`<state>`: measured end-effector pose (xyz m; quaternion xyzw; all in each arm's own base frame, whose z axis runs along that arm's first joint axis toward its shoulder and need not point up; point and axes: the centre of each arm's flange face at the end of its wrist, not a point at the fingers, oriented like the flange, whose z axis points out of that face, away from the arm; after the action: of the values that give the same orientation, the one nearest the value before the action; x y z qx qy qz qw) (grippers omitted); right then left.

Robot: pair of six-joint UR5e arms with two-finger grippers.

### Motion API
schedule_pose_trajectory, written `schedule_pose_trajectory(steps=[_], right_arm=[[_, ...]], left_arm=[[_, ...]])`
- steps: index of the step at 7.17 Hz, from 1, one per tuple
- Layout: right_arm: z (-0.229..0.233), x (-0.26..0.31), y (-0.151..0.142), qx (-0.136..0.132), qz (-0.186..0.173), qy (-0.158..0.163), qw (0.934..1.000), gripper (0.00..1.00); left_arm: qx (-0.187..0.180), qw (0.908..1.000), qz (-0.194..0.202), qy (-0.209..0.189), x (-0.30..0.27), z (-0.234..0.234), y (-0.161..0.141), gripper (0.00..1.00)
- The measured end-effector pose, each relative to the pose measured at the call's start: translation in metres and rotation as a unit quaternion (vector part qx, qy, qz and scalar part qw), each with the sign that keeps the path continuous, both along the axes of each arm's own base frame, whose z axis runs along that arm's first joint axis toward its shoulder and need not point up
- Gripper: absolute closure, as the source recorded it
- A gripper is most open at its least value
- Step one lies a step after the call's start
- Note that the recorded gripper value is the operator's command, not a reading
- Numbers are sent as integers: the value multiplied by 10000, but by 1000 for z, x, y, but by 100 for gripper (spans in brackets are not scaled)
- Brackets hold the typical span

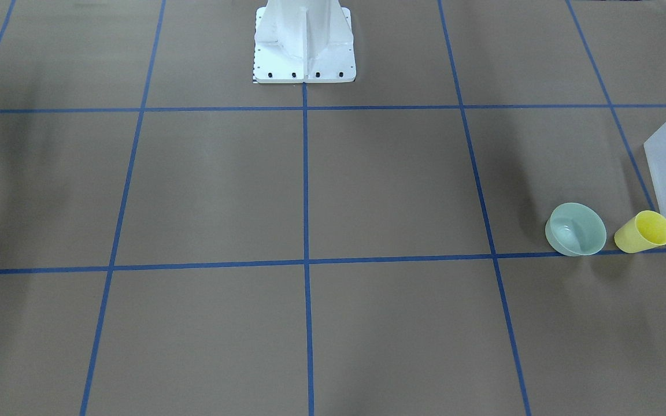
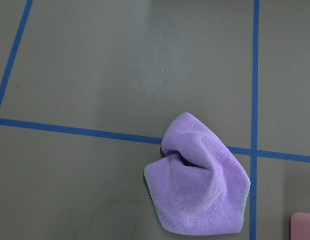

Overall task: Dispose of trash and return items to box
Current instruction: 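Grasp the yellow cup with the left gripper and lift it away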

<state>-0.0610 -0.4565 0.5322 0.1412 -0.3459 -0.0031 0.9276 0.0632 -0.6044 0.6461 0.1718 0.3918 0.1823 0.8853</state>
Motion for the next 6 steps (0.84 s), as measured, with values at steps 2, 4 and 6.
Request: schedule_pose_trajectory(steps=[2,4,6], right_arm=[[0,-2,0,0,-8,11,10000,0],[0,-2,0,7,-2,25,10000,0],[0,-2,0,11,0,28,10000,0]], left_arm=[[23,10000,29,-21,41,16,5,73],[65,10000,72,-6,51,22,10,100],[80,9999,90,34,50,21,14,100]])
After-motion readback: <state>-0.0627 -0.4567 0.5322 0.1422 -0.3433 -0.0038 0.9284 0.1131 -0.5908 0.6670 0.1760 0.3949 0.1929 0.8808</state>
